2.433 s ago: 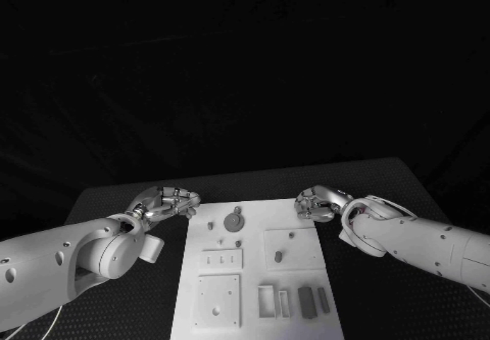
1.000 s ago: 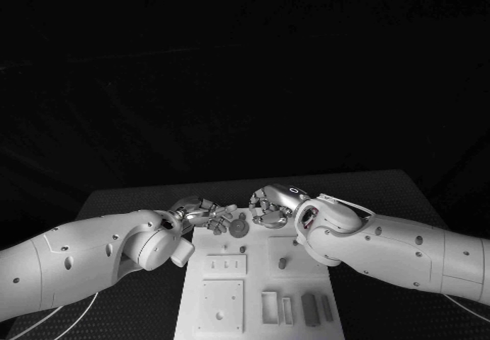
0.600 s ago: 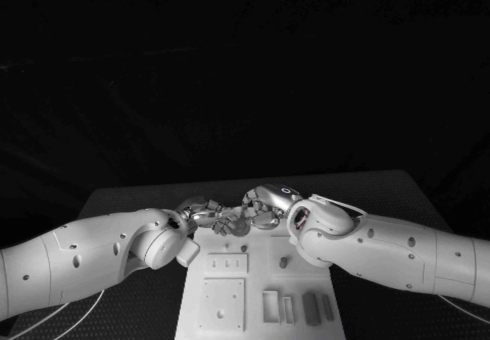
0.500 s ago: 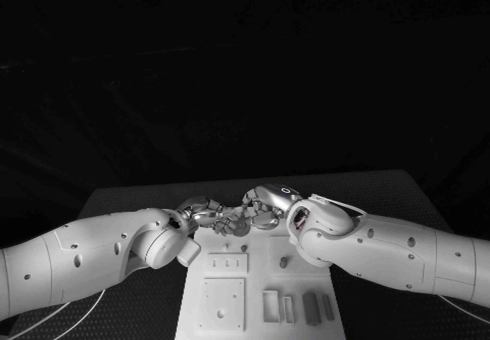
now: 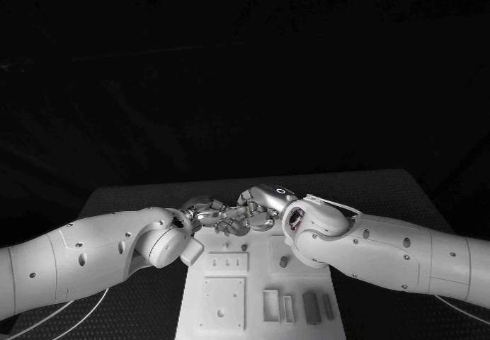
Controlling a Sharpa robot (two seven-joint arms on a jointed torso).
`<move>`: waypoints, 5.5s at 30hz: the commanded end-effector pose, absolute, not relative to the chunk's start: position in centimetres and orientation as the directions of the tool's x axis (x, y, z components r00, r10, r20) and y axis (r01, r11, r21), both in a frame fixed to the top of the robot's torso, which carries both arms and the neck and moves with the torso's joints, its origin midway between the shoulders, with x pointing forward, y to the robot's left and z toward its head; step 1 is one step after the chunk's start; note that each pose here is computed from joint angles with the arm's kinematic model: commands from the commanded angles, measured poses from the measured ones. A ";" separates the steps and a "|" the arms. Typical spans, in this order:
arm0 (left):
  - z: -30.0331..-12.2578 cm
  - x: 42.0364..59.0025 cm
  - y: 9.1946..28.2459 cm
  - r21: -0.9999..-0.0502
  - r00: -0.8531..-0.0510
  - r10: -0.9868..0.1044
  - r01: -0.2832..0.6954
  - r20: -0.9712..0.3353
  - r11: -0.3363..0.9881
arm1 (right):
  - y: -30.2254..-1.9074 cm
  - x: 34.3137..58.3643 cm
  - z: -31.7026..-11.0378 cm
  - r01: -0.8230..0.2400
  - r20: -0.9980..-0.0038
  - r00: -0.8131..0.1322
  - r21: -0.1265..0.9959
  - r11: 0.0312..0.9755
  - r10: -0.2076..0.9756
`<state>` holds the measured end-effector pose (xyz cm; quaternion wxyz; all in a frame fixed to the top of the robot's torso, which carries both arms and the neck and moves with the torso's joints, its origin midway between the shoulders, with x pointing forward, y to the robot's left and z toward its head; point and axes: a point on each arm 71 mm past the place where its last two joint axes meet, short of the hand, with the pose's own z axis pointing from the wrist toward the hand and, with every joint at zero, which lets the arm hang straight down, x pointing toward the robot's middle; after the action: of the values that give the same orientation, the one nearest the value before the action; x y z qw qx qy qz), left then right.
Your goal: Assemble the parts on the task board
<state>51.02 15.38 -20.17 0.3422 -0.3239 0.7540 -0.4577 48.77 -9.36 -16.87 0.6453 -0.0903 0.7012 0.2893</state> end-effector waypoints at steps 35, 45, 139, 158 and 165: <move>-20.1 50.9 15.1 -0.914 -0.575 -0.791 -0.174 -0.208 0.367 | -8.8 48.8 -17.2 -0.510 -0.963 -0.166 0.269 0.817 0.214; -20.2 50.9 15.0 -0.911 -0.581 -0.787 -0.179 -0.207 0.371 | -8.8 48.8 -17.2 -0.509 -0.963 -0.166 0.269 0.818 0.213; -20.1 51.8 18.1 -0.739 -0.653 -0.625 -0.145 -0.428 0.658 | -21.7 54.0 -14.2 -0.271 -0.794 -0.098 0.601 0.752 0.600; -19.5 51.9 16.9 -0.516 -0.680 -0.439 -0.104 -0.588 0.850 | -23.8 59.6 -13.4 -0.168 -0.706 -0.130 0.708 0.686 0.696; -19.2 51.9 15.5 -0.474 -0.647 -0.377 -0.027 -0.663 0.880 | -22.8 59.9 -13.6 -0.182 -0.643 -0.186 0.765 0.618 0.743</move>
<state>51.85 15.64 -19.43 0.3797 -0.1431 0.8829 -0.2362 60.02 -23.36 -13.55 0.6310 0.2077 0.6658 0.3399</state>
